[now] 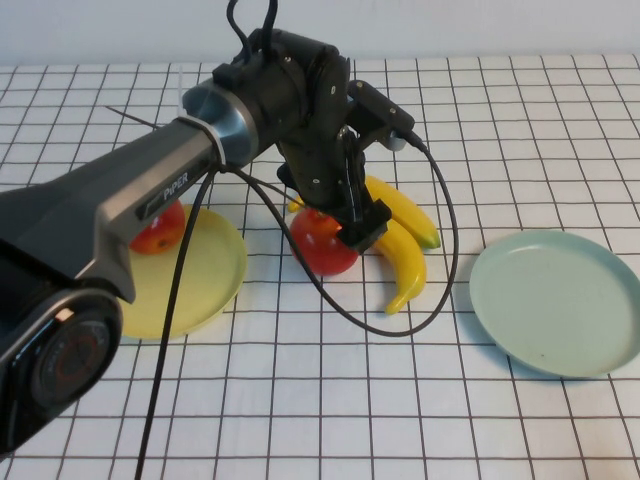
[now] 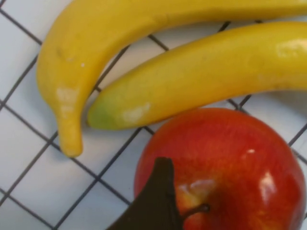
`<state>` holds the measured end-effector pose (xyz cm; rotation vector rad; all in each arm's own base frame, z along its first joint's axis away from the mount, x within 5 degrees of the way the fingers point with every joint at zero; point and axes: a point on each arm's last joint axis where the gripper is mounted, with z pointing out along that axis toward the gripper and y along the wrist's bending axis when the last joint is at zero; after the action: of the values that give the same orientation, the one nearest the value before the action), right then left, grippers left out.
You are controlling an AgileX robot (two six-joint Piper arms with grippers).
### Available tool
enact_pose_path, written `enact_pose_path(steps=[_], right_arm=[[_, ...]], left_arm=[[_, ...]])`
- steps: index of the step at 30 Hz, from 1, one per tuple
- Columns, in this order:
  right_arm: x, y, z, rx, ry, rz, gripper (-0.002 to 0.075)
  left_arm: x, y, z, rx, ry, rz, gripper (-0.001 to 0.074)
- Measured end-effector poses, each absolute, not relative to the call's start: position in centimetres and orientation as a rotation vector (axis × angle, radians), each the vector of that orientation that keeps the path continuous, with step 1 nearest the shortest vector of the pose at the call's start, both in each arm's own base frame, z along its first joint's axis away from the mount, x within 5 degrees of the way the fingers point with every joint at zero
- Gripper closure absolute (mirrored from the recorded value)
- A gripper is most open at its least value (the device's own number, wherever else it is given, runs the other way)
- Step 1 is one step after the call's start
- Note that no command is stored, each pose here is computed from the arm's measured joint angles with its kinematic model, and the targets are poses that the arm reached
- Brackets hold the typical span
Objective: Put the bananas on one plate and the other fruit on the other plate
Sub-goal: Put one type of fruit in the left plate
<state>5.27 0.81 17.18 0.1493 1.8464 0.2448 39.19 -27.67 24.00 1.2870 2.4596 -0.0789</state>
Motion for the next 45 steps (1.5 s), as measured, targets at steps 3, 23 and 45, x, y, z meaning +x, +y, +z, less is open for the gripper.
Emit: enact_pose_path(steps=[3, 23, 45], right_arm=[[5.3, 0.8, 17.2, 0.149, 1.846, 0.245, 0.0743], [5.3, 0.8, 17.2, 0.149, 1.846, 0.245, 0.0743], [5.3, 0.8, 17.2, 0.149, 1.846, 0.245, 0.0743]], left_arm=[[39.3, -27.5, 24.3, 1.291, 2.467, -0.047, 0.0067], [40.2, -27.1, 22.9, 1.270, 2.539, -0.056, 0.0067], [40.8, -26.2, 23.0, 1.208, 2.587, -0.110, 0.0080]])
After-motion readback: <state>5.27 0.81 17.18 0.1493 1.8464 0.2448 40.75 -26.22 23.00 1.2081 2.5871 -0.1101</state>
